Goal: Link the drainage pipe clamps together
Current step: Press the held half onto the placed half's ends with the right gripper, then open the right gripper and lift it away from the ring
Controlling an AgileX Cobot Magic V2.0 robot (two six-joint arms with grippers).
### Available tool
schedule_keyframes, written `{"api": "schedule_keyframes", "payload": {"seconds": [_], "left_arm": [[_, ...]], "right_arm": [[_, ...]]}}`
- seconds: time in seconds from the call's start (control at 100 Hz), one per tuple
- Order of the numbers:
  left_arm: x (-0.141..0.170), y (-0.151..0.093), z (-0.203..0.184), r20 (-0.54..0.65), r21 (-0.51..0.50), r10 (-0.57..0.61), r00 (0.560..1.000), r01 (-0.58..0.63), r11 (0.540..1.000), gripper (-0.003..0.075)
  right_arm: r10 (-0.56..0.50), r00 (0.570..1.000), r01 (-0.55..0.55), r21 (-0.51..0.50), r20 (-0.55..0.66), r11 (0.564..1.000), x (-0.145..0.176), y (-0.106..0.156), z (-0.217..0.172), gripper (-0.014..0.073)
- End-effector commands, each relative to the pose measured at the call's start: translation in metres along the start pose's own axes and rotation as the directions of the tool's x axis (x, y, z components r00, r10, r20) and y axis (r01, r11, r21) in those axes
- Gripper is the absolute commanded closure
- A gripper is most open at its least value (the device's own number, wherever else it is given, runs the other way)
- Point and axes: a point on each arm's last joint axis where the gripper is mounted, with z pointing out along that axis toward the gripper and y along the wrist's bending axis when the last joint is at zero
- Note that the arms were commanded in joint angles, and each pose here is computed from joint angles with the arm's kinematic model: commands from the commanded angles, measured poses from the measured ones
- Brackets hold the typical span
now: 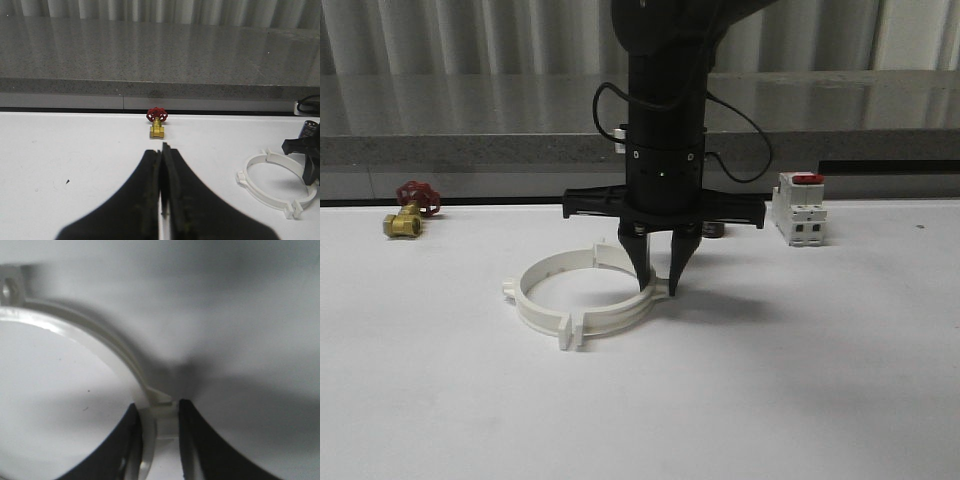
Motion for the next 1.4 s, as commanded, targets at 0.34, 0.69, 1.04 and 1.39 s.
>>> {"api": "schedule_keyframes", "payload": {"seconds": [0.34,0.69,1.04,1.39], "left_arm": [[-0.014,0.0,-0.002,0.089,0.001,-0.004,0.996,0.004,1.0,0.0741],[-0.014,0.0,-0.002,0.089,0.001,-0.004,0.996,0.004,1.0,0.0741],[-0.014,0.0,-0.002,0.089,0.001,-0.004,0.996,0.004,1.0,0.0741],[-0.014,0.0,-0.002,0.089,0.001,-0.004,0.996,0.004,1.0,0.0741]], "right_arm": [[0.007,0.993,0.005,-0.103,0.114,0.995,-0.009,0.009,-0.038,0.0279],[-0.191,0.967,0.21,-0.101,0.171,0.972,-0.005,0.009,-0.072,0.0284],[-0.565,0.814,0.57,0.0,0.136,0.822,0.007,-0.031,-0.116,0.044],[-0.433,0.877,0.438,0.023,0.208,0.899,0.022,-0.124,-0.152,0.066]]}}
